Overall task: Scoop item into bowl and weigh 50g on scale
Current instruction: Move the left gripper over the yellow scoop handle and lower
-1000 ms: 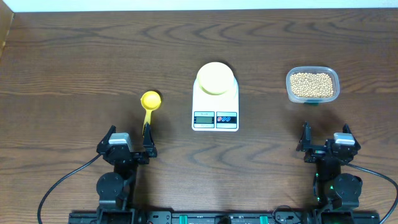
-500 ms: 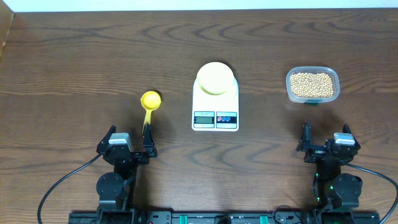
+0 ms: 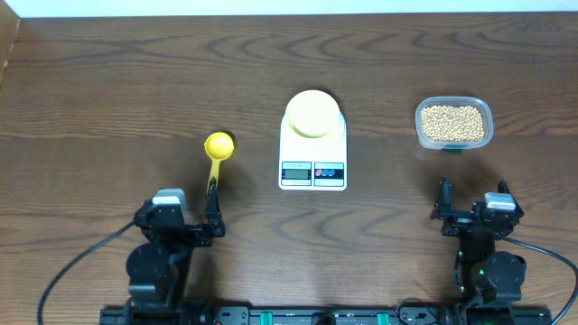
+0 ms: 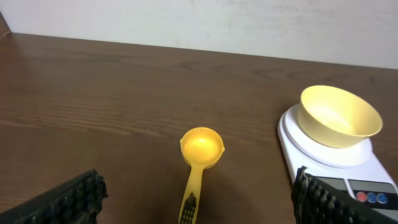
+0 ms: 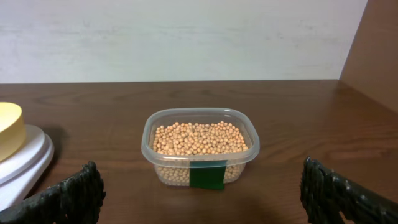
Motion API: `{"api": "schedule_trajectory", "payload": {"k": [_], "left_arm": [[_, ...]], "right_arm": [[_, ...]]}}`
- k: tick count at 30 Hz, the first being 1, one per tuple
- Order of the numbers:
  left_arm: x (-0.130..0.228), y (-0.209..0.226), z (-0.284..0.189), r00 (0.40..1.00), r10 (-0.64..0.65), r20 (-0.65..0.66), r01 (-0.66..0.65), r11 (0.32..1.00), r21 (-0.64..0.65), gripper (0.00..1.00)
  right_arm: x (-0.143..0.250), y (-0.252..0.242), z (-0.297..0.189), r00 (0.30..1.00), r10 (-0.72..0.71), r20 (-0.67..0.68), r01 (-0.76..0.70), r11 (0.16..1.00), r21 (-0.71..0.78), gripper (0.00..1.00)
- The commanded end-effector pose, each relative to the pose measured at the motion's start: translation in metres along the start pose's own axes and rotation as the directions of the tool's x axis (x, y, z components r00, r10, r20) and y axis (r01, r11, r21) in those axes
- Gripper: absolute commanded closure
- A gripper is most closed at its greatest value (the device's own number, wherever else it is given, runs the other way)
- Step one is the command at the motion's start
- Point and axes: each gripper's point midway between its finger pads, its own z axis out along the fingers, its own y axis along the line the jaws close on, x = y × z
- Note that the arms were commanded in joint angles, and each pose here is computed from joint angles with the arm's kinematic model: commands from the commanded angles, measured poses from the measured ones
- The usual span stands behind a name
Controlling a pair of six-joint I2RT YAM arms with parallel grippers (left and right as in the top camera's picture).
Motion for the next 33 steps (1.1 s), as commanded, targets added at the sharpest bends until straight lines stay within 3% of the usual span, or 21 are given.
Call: {"api": "schedule_trajectory", "payload": {"k": [1,14,27,33], "left_arm": [[-0.022,-0.003,-0.003,1.000,-0.003,-0.030,0.004,1.000,0.003,0.02],[-0.057,-0.005,0.028,0.936,-0.007,-0.351,-0.002,1.000,-0.027,0.02],[-0.077,0.005,0.077,0.774,-0.010,-0.633,-0.056,0.995,-0.085,0.02],[-0.066,0.027,0.095,0.681,-0.083,-0.728,-0.030,0.990,-0.141,0.02]], "right_arm": [[-0.001,0.000,0.000,1.000,0.017,0.005,-0.017,1.000,0.003,0.01],[-0.001,0.000,0.000,1.000,0.017,0.005,-0.017,1.000,0.003,0.01],[0.000,0.000,0.000,1.000,0.017,0.004,-0.017,1.000,0.003,0.01],[0.000,0.000,0.000,1.000,0.017,0.004,-0.017,1.000,0.003,0.01]]}}
